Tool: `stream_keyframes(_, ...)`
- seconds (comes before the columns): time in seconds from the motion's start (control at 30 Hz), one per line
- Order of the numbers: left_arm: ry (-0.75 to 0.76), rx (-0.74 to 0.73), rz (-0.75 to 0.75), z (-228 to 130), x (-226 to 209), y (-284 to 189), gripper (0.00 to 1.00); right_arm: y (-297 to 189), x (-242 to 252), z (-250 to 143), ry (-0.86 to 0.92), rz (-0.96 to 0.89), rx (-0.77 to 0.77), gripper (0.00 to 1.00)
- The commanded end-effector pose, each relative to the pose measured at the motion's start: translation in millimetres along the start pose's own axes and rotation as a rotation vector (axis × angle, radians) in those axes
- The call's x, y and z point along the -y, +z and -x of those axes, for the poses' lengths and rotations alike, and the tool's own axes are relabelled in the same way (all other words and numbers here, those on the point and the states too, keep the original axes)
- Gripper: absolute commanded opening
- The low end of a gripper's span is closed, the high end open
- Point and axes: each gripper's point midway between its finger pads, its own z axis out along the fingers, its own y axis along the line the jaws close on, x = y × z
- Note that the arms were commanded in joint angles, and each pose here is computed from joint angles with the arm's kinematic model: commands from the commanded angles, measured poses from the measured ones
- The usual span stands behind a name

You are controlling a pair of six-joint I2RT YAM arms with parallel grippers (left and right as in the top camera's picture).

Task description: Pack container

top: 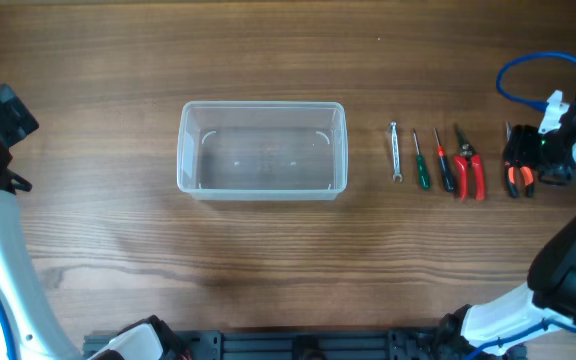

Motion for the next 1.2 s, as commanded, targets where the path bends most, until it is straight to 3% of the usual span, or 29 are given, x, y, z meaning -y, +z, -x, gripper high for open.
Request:
stream_keyframes(0.0,-0.015,-0.007,0.014,-1,-3,2,1.0,24,4,-8,-0.013,-0.019,-0.071,0.71)
stream_keyframes(0.2,-0.015,-0.007,0.014,-1,-3,2,1.0,56,-1,-24,0.001,-0.003,-0.165,0.66)
stream_keyframes(0.33,-0.015,-0.007,0.014,-1,-3,2,1.0,65,-7,-28,-0.014,0.002,-0.19,0.55)
stream_keyframes(0.47,-0.015,-0.007,0.014,-1,-3,2,1.0,66,-10,-28,-0.023,0.004,-0.192,0.3)
stream_keyframes(0.57,-0.015,-0.007,0.014,-1,-3,2,1.0,66,-10,-29,0.003,-0.002,-0.198,0.05)
stream_keyframes(0.8,-0.015,-0.007,0.014,-1,-3,2,1.0,63,-10,-32,0.029,-0.003,-0.218,0.04)
stream_keyframes(0.93,-0.015,-0.007,0.014,-1,-3,2,1.0,40,-9,-14,0.08,-0.009,-0.196,0.04)
stream_keyframes(1.07,-0.015,-0.007,0.014,-1,-3,2,1.0,-42,-31,33,0.094,0.062,-0.062,0.04)
stream_keyframes(1.17,-0.015,-0.006,0.014,-1,-3,2,1.0,-135,-97,66,-0.045,0.19,0.149,0.04)
